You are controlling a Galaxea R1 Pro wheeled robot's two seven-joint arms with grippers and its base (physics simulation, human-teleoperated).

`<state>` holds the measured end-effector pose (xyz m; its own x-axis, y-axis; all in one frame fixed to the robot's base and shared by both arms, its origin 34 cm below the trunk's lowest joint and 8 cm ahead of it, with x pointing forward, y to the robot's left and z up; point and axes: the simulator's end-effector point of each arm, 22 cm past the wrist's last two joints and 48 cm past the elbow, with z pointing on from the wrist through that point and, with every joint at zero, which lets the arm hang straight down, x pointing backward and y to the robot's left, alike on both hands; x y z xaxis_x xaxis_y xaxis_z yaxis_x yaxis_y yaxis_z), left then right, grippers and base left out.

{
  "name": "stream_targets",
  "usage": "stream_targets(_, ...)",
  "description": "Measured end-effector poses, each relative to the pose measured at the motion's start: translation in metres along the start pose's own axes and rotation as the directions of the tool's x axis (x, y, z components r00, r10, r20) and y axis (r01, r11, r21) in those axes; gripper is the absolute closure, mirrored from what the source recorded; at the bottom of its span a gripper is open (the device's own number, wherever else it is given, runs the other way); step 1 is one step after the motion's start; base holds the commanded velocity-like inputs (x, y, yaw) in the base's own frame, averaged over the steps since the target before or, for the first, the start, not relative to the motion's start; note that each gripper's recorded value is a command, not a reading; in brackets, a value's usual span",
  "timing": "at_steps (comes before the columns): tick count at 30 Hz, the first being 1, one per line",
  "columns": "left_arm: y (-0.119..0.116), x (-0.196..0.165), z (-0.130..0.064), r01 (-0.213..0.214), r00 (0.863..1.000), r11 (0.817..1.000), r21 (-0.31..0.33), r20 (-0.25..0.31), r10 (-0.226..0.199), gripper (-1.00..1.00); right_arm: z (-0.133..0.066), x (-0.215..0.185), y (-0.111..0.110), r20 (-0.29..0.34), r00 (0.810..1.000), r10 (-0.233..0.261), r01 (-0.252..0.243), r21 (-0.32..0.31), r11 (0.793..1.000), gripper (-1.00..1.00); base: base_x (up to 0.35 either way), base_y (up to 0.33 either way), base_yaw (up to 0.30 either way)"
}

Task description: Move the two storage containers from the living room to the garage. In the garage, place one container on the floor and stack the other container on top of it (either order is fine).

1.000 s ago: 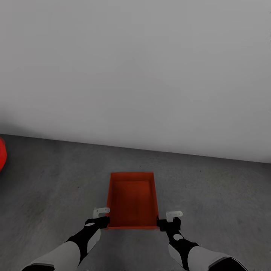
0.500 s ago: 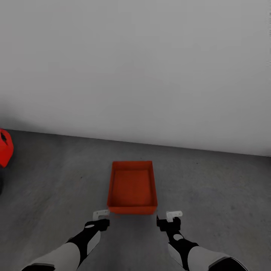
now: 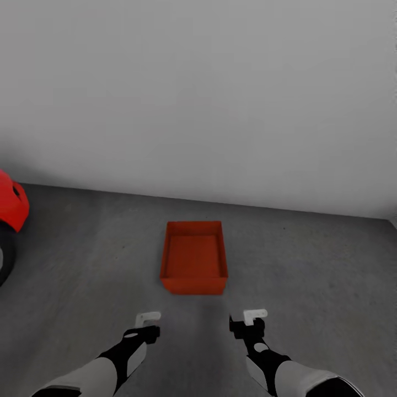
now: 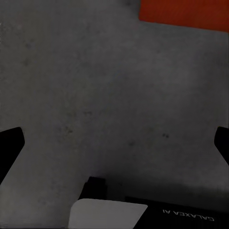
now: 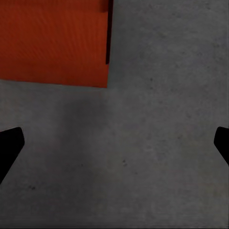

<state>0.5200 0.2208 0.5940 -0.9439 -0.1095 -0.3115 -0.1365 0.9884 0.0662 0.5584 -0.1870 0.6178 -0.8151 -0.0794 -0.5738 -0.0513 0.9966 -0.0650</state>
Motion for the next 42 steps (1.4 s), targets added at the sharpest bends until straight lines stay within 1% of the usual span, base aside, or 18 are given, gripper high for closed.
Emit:
stream_targets(9, 0.001, 0.001, 0.0, 0.003, 1.0, 1.0, -0.003, 0.017, -0.003, -1.0, 0.0, 0.0, 0.0, 0.0, 1.0, 0.0, 0.0, 0.0, 1.0, -1.0, -0.345, 0.0, 0.0)
stream_targets(16, 0.003, 0.007, 0.0, 0.002, 1.0, 1.0, -0.006, 0.006, -0.002, -1.0, 0.0, 0.001, -0.002, -0.002, 1.0, -0.002, 0.002, 0.001, 1.0, -1.0, -0.312, 0.0, 0.0)
stream_targets(21, 0.008, 0.016, 0.001, -0.002, 1.0, 1.0, -0.013, -0.012, 0.002, -1.0, 0.001, 0.001, -0.007, -0.003, 1.0, -0.007, 0.007, 0.007, 1.0, -1.0, -0.14, 0.0, 0.0)
stream_targets(25, 0.02, 0.017, 0.002, -0.004, 1.0, 1.0, -0.028, -0.015, 0.003, -1.0, 0.001, 0.003, -0.009, -0.01, 1.0, -0.01, 0.01, 0.011, 1.0, -1.0, -0.038, 0.0, 0.0)
stream_targets(27, 0.034, 0.016, 0.004, -0.002, 1.0, 0.999, -0.046, -0.014, 0.001, -1.0, 0.0, 0.005, -0.011, -0.017, 1.0, -0.012, 0.012, 0.013, 1.0, -1.0, -0.011, 0.0, 0.0)
stream_targets(28, 0.048, 0.015, 0.005, 0.014, 1.0, 0.998, -0.063, -0.015, -0.015, -1.0, 0.0, 0.009, -0.012, -0.025, 1.0, -0.013, 0.013, 0.015, 1.0, -1.0, -0.006, 0.0, 0.0)
stream_targets(29, 0.053, 0.015, 0.005, 0.023, 1.0, 0.997, -0.071, -0.016, -0.024, -1.0, 0.0, 0.009, -0.012, -0.026, 1.0, -0.013, 0.014, 0.016, 1.0, -1.0, -0.004, 0.0, 0.0)
stream_targets(31, 0.074, 0.02, 0.007, 0.069, 0.997, 0.993, -0.097, -0.028, -0.072, -1.0, -0.001, 0.012, -0.013, -0.032, 0.999, -0.014, 0.014, 0.019, 1.0, -1.0, -0.002, 0.0, 0.0)
stream_targets(32, 0.08, 0.024, 0.007, 0.079, 0.996, 0.991, -0.106, -0.035, -0.083, -1.0, -0.001, 0.012, -0.014, -0.032, 0.999, -0.014, 0.015, 0.019, 1.0, -1.0, -0.001, 0.0, 0.0)
stream_targets(33, 0.092, 0.031, 0.007, 0.096, 0.993, 0.988, -0.123, -0.05, -0.103, -1.0, -0.001, 0.013, -0.014, -0.034, 0.999, -0.015, 0.016, 0.019, 1.0, -1.0, 0.0, 0.0, 0.0)
stream_targets(34, 0.099, 0.034, 0.007, 0.102, 0.992, 0.986, -0.132, -0.055, -0.11, -1.0, -0.001, 0.013, -0.014, -0.035, 0.999, -0.015, 0.016, 0.019, 1.0, -1.0, 0.0, 0.0, 0.0)
stream_targets(35, 0.111, 0.037, 0.006, 0.112, 0.991, 0.983, -0.148, -0.061, -0.122, -1.0, -0.001, 0.014, -0.014, -0.037, 0.999, -0.016, 0.017, 0.018, 1.0, -1.0, 0.0, 0.0, 0.0)
stream_targets(38, 0.131, 0.04, 0.006, 0.122, 0.989, 0.977, -0.174, -0.064, -0.135, -1.0, -0.001, 0.015, -0.013, -0.04, 0.999, -0.017, 0.018, 0.016, 1.0, -1.0, 0.0, 0.0, 0.0)
stream_targets(40, 0.14, 0.042, 0.006, 0.125, 0.988, 0.975, -0.186, -0.067, -0.139, -1.0, -0.002, 0.015, -0.012, -0.041, 0.999, -0.018, 0.019, 0.015, 1.0, -1.0, 0.0, 0.0, 0.0)
stream_targets(42, 0.144, 0.042, 0.005, 0.126, 0.988, 0.973, -0.191, -0.066, -0.141, -1.0, -0.002, 0.015, -0.012, -0.041, 0.999, -0.018, 0.019, 0.014, 1.0, -1.0, 0.0, 0.0, 0.0)
